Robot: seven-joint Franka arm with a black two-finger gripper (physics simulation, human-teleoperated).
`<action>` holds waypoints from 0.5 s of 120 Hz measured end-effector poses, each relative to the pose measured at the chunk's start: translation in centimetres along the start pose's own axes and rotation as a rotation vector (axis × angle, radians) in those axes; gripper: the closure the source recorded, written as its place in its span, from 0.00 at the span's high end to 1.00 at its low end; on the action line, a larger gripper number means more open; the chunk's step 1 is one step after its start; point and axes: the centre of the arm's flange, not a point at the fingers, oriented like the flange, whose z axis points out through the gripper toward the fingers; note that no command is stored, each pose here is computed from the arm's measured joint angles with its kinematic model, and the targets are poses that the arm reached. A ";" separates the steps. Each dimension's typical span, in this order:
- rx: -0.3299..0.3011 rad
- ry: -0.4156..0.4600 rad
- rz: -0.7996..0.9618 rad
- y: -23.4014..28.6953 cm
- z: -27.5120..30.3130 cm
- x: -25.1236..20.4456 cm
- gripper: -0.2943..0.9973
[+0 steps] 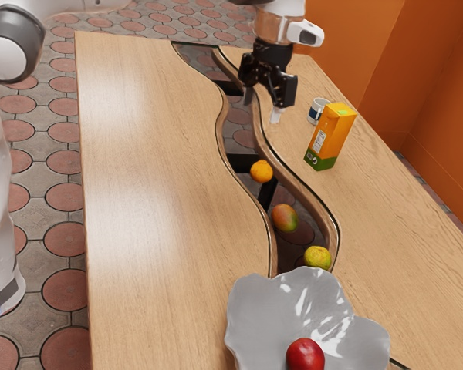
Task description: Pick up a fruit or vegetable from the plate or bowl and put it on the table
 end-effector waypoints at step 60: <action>0.041 -0.035 -0.152 18.3 9.2 -6.1 0.77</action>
